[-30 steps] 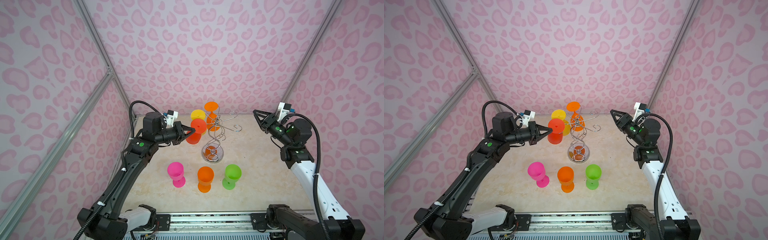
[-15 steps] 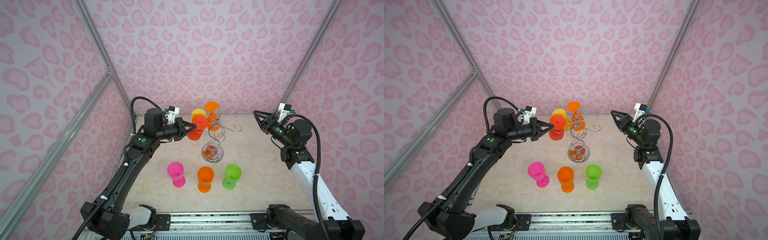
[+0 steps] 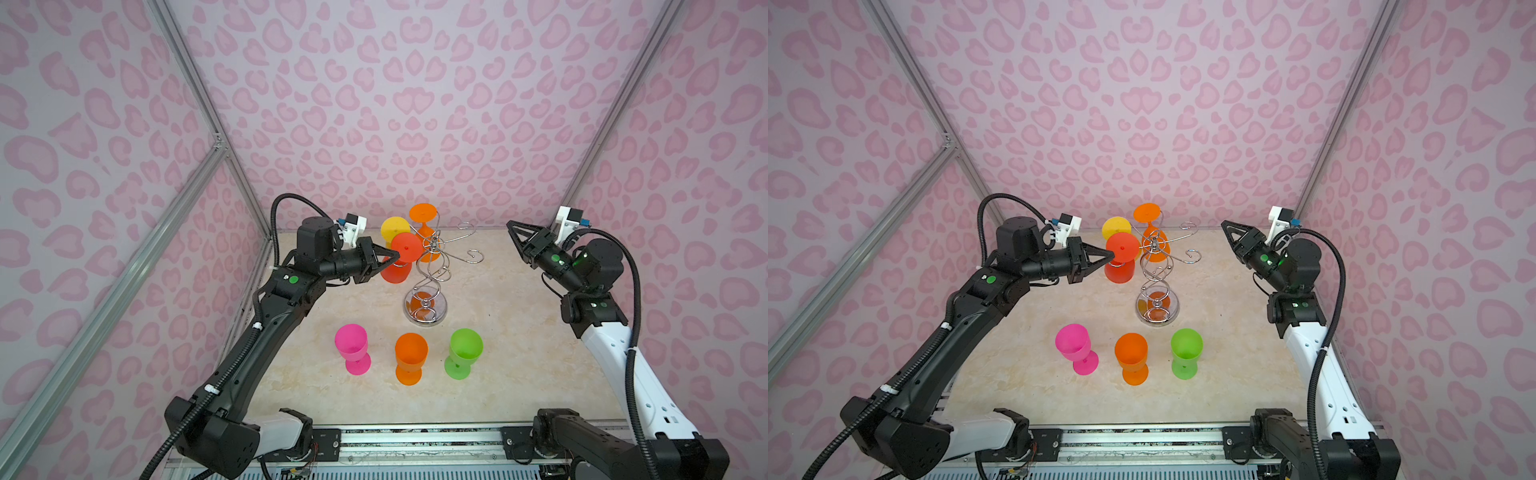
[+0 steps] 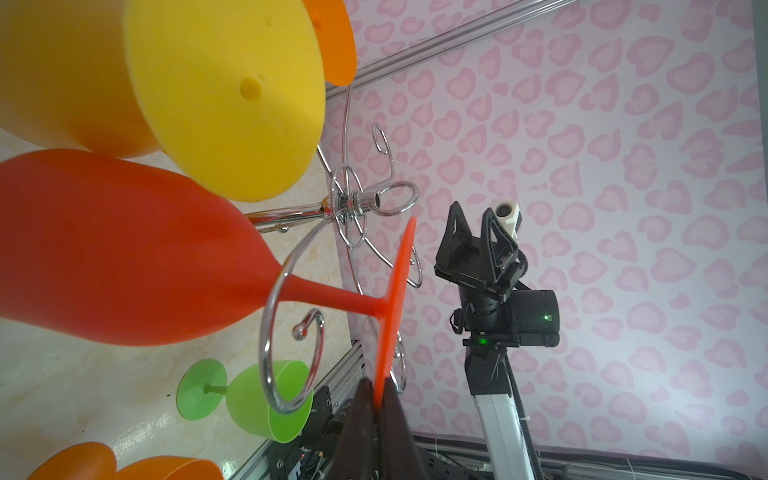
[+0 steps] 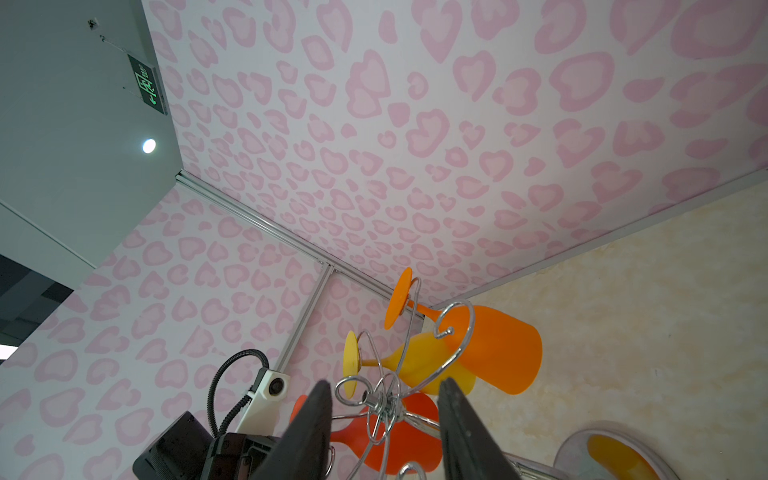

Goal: Take the wine glass off the wine glass rack
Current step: 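Pull the red glass off the rack hook with the left gripper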

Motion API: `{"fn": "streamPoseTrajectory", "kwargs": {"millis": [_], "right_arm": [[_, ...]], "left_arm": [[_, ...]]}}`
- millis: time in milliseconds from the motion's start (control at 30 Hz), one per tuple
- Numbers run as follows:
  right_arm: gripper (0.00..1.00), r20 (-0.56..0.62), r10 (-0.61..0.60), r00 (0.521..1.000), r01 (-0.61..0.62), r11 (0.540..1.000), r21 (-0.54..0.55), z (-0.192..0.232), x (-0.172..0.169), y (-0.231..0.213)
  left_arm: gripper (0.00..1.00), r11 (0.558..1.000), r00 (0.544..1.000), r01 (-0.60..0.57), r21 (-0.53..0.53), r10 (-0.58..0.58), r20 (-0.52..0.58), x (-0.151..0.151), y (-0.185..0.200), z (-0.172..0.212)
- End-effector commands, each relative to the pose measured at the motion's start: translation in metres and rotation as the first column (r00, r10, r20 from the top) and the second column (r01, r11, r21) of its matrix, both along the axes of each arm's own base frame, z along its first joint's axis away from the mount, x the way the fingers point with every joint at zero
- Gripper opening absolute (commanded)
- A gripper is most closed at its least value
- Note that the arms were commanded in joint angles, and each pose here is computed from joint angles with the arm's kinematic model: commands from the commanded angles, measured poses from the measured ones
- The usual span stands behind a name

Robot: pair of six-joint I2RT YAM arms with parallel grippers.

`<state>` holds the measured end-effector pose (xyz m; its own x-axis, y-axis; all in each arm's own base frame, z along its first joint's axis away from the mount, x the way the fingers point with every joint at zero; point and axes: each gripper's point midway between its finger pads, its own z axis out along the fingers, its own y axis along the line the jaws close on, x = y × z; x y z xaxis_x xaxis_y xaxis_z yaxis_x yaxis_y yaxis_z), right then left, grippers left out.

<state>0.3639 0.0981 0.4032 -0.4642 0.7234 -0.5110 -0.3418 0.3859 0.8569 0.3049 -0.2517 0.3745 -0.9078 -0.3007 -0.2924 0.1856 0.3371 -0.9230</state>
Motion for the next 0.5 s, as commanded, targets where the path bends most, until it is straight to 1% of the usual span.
{"fn": "streamPoseTrajectory", "kwargs": {"millis": [0, 467], "right_arm": [[0.43, 0.029, 0.014, 0.999, -0.014, 1.000, 0.000, 0.005, -0.002, 0.002], [0.43, 0.032, 0.015, 0.999, -0.015, 1.000, 0.001, 0.008, -0.003, 0.002]], "left_arm": [[0.02, 1.000, 0.998, 0.022, -0.014, -0.021, 0.061, 0.001, -0.005, 0.011], [0.02, 0.997, 0.996, 0.074, -0.002, -0.074, 0.049, -0.015, -0.020, 0.003]]}}
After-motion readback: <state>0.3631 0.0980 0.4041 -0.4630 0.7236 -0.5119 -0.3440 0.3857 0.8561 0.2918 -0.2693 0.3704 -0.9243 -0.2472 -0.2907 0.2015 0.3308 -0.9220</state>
